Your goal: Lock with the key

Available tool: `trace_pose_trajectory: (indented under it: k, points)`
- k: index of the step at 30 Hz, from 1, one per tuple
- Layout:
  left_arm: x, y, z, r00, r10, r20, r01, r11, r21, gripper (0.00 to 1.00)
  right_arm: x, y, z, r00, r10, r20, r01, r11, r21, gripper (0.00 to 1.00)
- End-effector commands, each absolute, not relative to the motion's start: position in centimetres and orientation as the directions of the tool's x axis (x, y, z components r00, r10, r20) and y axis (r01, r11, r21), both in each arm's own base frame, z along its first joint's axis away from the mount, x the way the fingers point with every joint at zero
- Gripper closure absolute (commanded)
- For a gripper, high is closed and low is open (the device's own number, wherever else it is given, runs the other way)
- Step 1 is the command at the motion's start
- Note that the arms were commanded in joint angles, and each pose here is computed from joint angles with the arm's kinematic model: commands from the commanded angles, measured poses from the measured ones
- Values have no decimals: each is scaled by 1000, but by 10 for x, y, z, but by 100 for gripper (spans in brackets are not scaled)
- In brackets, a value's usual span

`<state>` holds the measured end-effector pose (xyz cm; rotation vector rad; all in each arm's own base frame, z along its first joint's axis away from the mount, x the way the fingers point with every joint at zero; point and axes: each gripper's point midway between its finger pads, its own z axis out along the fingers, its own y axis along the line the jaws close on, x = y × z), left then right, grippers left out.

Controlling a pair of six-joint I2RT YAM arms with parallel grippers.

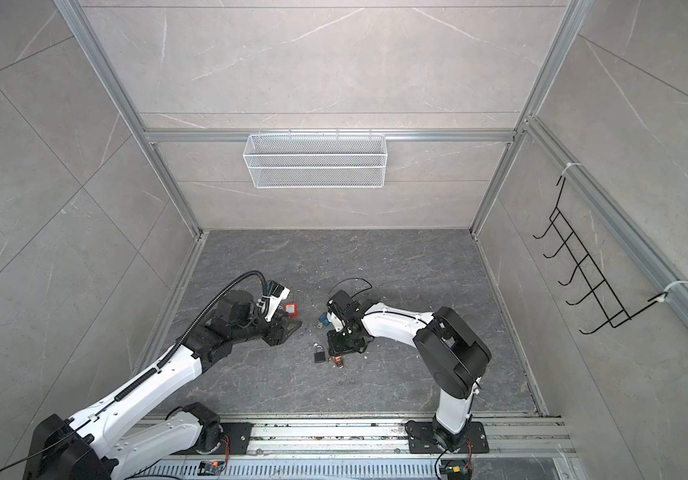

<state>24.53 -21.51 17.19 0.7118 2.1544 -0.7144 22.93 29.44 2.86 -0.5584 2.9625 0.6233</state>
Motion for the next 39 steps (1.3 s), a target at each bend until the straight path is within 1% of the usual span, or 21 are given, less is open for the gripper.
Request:
trace_pose_trajectory:
  k: [1,3,4,6,10,17,23,28,35,39]
  points:
    - [245,-211,177,-566,236,-790,659,705,-262,40,245,291,44,-928,-305,-215,-362,874,325,55]
    - [245,-210,175,-569,237,-788,658,706,-263,40,252,282,53,-919,-297,-258,-364,891,272,49]
    - [245,-211,175,-569,234,-788,657,706,-265,40,255,281,58,-915,-294,-278,-367,892,264,37]
    - [246,-212,174,-572,234,-786,657,704,-269,40,258,279,67,-906,-288,-309,-372,892,258,0]
    - [247,-214,173,-577,233,-783,658,701,-276,40,258,277,67,-900,-305,-312,-385,891,241,1]
    - [247,-214,176,-571,235,-787,662,698,-272,40,251,265,54,-904,-331,-271,-387,903,188,14]
    - [248,-216,175,-572,237,-785,664,696,-274,40,238,266,51,-890,-388,-241,-432,885,173,21]
    - [250,-217,175,-577,238,-781,663,695,-278,41,236,252,40,-896,-393,-208,-421,901,108,30]
    - [249,-217,175,-581,241,-778,662,696,-279,41,238,237,46,-891,-386,-241,-408,912,49,34]
    - [249,-217,174,-585,239,-775,659,697,-282,41,236,228,39,-886,-415,-205,-425,905,5,35]
